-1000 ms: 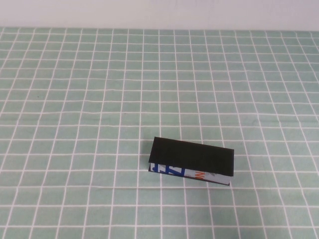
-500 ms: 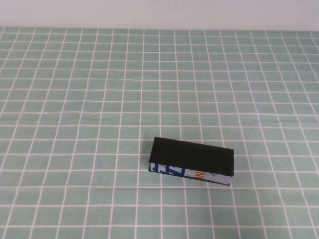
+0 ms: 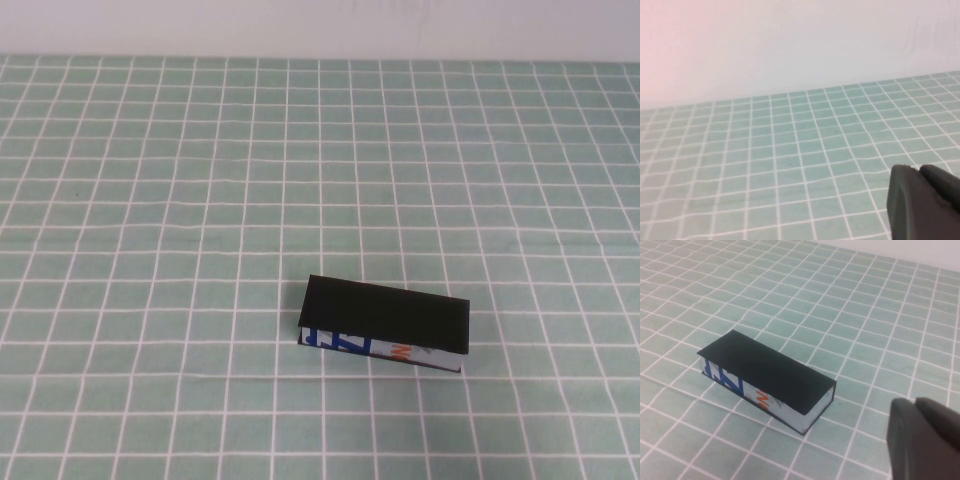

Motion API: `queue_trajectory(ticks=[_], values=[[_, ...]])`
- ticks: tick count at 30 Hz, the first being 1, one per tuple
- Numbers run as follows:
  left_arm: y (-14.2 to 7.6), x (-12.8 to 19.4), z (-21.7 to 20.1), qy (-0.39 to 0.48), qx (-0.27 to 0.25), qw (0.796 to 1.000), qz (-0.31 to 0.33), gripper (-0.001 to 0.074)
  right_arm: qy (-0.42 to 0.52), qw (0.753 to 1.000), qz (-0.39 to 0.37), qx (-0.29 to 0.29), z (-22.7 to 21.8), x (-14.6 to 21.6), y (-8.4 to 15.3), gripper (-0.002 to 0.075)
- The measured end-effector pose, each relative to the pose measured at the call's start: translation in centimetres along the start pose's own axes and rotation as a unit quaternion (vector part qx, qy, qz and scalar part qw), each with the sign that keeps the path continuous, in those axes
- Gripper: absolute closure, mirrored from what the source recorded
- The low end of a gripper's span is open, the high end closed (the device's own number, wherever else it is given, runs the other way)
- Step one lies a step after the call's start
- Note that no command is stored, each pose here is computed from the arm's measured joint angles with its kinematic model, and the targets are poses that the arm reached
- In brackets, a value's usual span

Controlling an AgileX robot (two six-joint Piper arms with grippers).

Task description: Return glasses to glasses case

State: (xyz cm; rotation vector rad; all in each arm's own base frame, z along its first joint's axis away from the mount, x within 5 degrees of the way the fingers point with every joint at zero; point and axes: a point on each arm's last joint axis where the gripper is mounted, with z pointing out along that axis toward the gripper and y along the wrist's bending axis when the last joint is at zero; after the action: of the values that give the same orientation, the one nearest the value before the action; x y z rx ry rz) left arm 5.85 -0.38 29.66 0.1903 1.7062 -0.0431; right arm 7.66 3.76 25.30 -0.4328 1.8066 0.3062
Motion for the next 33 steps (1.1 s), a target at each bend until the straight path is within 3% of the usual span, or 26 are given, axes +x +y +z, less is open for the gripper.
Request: queue_trajectory(ticks=[16,25,33], values=[[-1.4,11.5,1.2,0.049,0.028,0.998,-0.040,0.0737,0.000,1.000,0.000,0.000,0.0,0.0,0.0,0.0737],[-1.3,12.2,1.2,0.071,0.007,0.997,-0.028,0.0737,0.004,1.000,0.000,-0.001,0.0,0.1,0.0,0.0737],[-1.7,12.2,1.2,0.074,0.018,0.993,-0.094,0.0737,0.011,1.000,0.000,-0.003,0.0,0.2,0.0,0.0737]])
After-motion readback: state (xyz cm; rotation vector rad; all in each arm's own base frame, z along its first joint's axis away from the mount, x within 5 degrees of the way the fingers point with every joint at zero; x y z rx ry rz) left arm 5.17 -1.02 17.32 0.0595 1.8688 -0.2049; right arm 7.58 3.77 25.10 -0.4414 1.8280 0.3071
